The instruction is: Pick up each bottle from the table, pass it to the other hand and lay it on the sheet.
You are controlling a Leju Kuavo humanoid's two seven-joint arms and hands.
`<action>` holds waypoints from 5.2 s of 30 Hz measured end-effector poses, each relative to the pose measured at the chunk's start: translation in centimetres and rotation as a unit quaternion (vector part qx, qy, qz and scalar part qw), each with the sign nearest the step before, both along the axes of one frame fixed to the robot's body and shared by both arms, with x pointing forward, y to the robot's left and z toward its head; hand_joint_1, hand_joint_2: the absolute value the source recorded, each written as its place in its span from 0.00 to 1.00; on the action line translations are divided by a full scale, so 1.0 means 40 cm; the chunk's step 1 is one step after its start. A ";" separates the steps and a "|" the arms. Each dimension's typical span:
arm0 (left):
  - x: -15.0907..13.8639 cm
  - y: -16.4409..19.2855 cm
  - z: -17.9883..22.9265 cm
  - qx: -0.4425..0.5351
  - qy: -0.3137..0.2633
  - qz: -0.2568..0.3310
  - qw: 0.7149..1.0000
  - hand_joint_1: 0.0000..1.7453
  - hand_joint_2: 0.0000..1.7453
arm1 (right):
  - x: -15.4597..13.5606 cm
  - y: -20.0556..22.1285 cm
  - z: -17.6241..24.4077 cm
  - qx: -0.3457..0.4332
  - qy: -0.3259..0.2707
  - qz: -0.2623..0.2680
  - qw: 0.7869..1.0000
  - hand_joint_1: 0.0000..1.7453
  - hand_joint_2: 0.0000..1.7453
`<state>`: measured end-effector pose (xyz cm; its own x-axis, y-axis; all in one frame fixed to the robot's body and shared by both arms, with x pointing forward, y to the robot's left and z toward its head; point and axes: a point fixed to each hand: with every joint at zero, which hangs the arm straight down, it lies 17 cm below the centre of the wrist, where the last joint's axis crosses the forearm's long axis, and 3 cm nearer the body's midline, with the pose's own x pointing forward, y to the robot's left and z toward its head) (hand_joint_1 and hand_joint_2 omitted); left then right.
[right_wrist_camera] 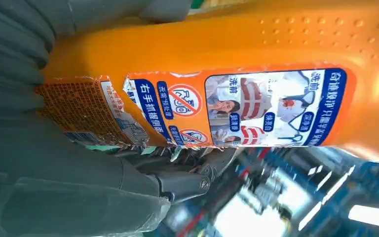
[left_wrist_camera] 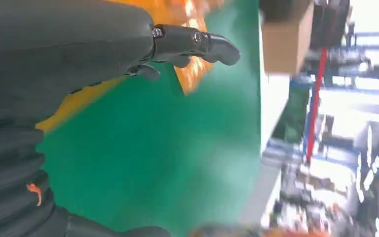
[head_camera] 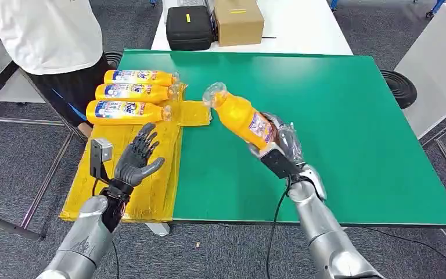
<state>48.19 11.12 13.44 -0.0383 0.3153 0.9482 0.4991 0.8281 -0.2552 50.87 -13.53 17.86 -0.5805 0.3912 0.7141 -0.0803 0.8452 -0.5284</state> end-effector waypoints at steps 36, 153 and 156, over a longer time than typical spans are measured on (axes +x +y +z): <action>-0.146 -0.269 0.217 -0.042 -0.113 -0.120 0.985 0.00 1.00 | -0.176 0.347 -0.053 0.052 0.075 0.192 0.977 1.00 1.00; 0.108 0.205 -0.323 0.751 -0.158 -0.174 0.617 0.78 1.00 | -0.208 -0.007 0.027 0.097 0.003 0.047 0.994 0.00 0.00; 0.107 0.204 -0.325 0.751 -0.157 -0.175 0.617 0.44 1.00 | -0.208 -0.008 0.027 0.098 0.003 0.046 0.994 0.00 0.00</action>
<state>52.47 19.26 0.43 -0.4730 -0.8693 0.1436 0.5441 -0.1600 0.8236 42.55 -13.85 18.95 -0.6034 0.1904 0.7744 -0.1644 0.9205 -0.3545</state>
